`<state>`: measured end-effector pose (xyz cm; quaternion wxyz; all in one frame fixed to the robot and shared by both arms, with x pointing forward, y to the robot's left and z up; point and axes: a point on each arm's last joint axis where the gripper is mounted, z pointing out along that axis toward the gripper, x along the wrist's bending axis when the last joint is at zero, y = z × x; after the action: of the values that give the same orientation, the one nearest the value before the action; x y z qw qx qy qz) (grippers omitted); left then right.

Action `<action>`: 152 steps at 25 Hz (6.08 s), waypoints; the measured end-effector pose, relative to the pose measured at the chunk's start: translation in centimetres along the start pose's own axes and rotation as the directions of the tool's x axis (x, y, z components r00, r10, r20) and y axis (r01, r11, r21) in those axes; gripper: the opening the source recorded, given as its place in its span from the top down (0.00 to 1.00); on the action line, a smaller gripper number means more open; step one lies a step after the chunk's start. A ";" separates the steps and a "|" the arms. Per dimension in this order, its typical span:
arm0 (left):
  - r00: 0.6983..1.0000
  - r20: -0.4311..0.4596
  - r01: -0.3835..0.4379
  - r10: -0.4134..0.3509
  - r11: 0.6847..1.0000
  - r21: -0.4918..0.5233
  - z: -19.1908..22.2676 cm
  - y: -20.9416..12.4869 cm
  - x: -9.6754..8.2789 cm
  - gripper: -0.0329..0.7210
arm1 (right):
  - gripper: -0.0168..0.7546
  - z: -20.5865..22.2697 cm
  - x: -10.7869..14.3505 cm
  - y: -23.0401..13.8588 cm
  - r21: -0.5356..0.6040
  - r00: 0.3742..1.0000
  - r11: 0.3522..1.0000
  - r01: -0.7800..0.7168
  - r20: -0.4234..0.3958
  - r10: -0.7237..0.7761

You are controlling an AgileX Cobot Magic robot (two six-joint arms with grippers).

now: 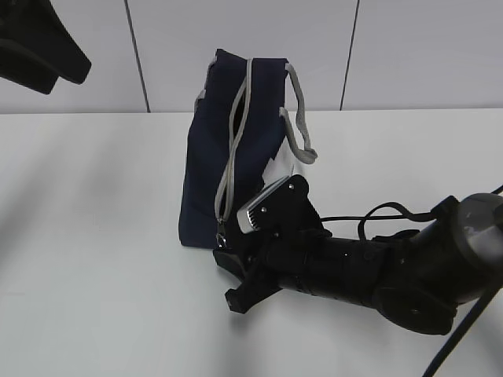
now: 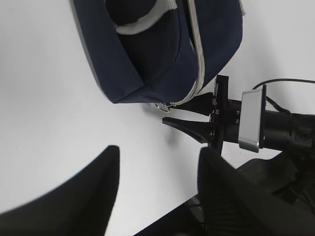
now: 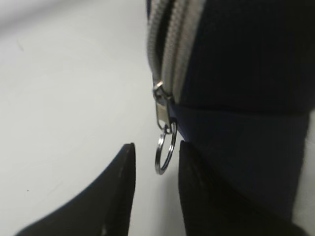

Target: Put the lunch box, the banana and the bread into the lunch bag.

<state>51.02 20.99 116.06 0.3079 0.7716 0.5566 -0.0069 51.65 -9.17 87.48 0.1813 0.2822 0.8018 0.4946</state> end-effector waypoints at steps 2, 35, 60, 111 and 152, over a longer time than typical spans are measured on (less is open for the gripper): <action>1.000 0.000 0.000 0.000 1.000 0.000 0.0 0.0 0.0 0.47 | 0.71 0.0 0.0 0.0 0.000 1.000 1.000 -0.002 0.002 0.002; 1.000 -0.001 0.000 0.000 1.000 0.000 0.0 0.0 0.0 0.47 | 1.00 -1.3 0.5 0.3 0.014 0.999 0.999 0.037 -0.023 -0.037; 1.000 0.017 0.006 -0.006 1.000 -0.003 0.0 0.0 -0.1 0.47 | 1.00 -5.4 0.7 6.4 -0.180 0.994 0.978 0.105 0.022 -0.103; 0.997 0.007 -0.075 0.076 0.995 -0.063 0.1 0.6 -0.1 0.47 | 1.00 -6.4 -8.4 17.6 -0.241 0.994 0.967 0.080 0.092 -0.059; 0.952 0.255 -0.145 0.170 0.983 -0.111 12.9 4.6 3.5 0.63 | 1.00 -4.5 -12.1 19.2 -0.198 0.999 0.980 -0.020 -0.031 0.015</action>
<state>60.65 16.91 106.53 0.4137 0.7908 0.4471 -0.0595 63.72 -13.22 106.87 0.1924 0.2625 0.7485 0.5778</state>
